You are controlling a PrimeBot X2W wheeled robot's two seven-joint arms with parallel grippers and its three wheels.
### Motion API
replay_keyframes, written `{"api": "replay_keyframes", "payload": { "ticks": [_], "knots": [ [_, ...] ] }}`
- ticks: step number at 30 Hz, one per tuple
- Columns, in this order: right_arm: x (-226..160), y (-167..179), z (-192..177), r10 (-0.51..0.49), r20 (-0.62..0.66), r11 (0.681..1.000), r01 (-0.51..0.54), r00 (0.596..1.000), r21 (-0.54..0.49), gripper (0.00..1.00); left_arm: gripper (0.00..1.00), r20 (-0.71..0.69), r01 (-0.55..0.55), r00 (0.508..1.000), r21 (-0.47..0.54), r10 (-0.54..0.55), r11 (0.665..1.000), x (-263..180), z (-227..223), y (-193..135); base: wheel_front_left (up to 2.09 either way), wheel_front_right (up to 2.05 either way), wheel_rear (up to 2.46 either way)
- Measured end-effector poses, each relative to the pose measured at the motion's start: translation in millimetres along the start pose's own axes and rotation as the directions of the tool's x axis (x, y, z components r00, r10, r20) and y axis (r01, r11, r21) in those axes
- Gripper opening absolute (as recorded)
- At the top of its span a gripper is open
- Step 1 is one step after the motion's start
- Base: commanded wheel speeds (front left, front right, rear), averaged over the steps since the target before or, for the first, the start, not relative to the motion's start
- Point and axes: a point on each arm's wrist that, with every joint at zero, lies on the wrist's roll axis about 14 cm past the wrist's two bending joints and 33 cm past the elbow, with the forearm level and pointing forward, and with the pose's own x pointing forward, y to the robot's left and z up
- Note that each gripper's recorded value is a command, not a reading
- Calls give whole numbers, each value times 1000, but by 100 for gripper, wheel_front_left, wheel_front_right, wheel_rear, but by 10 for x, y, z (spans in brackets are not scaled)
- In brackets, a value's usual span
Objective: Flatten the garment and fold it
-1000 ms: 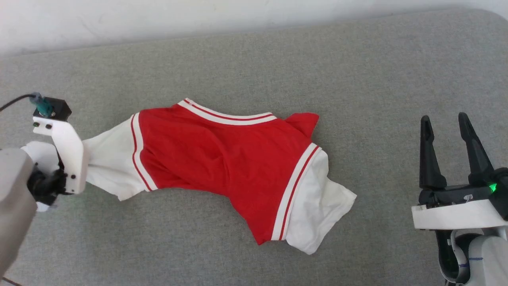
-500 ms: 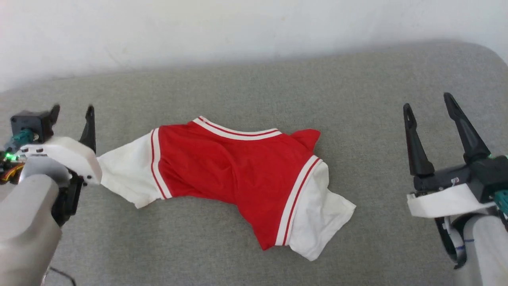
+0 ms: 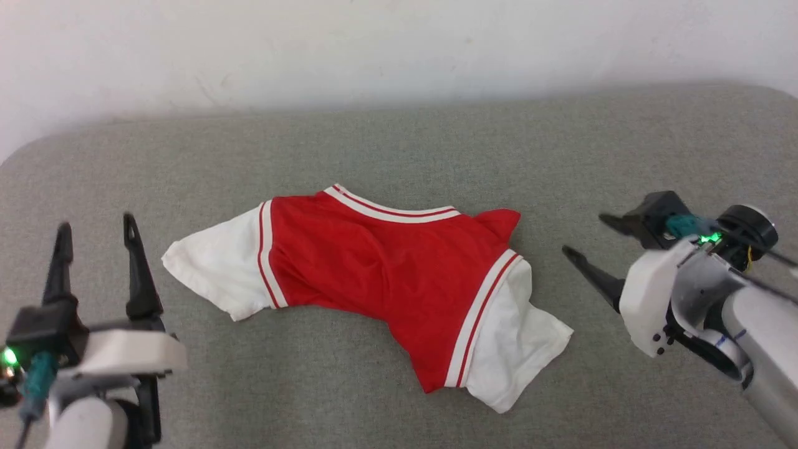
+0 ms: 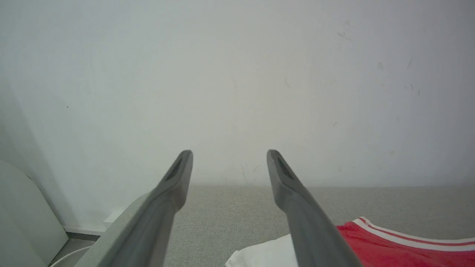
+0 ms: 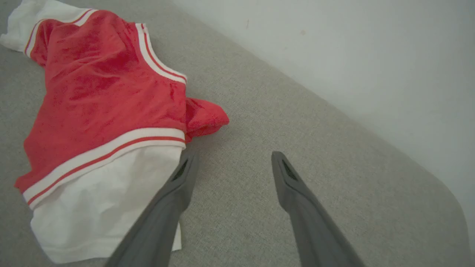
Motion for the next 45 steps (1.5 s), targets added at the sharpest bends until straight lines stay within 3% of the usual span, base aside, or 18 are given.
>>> {"api": "replay_keyframes", "payload": {
  "ticks": [4, 10, 18, 25, 26, 27, 28, 29, 36, 42, 45],
  "knots": [
    [28, 139, -257, 120, -233, 991, -103, 965, 83, 100, 100, -42, -23, 999, -8, 23, 1000, -185, -158, -14, 0, 0, 0],
    [46, 355, -537, 262, -470, 963, -196, 843, 185, 100, 100, -85, -27, 996, -16, 26, 1000, -286, -323, -56, 0, 0, 0],
    [162, 610, -959, 337, -598, 941, -237, 728, 242, 100, 100, -129, -55, 990, 5, 55, 998, -351, -489, 27, 0, 0, 0],
    [298, 777, -1181, 373, -613, 927, -256, 696, 274, 100, 100, -155, -74, 985, 23, 76, 997, -358, -598, 76, 0, 0, 0],
    [310, 778, -1192, 374, -611, 927, -256, 697, 275, 100, 100, -159, -73, 984, 25, 76, 997, -362, -612, 82, 0, 0, 0],
    [316, 786, -1198, 375, -609, 927, -262, 699, 269, 87, 100, -164, -75, 983, 30, 79, 997, -368, -629, 94, 0, 0, 0],
    [320, 784, -1195, 373, -604, 927, -266, 704, 263, 4, 100, -166, -78, 983, 34, 83, 996, -369, -638, 104, 0, 0, 0],
    [327, 781, -1181, 371, -592, 928, -268, 715, 259, 0, 100, -168, -77, 982, 38, 83, 996, -367, -645, 113, 0, 0, 0],
    [294, 751, -942, 356, -456, 931, -271, 815, 243, 0, 100, -157, -40, 986, 80, 52, 996, -307, -619, 152, 0, 0, 0],
    [166, 457, -595, 287, -291, 949, -231, 912, 212, 0, 100, -88, 58, 995, 148, -45, 987, 92, -412, 178, 0, 0, 0],
    [72, 324, -468, 254, -224, 954, -206, 941, 218, 0, 100, -149, 129, 983, 179, -103, 975, 298, -434, 199, 0, 0, 0]
  ]
}}
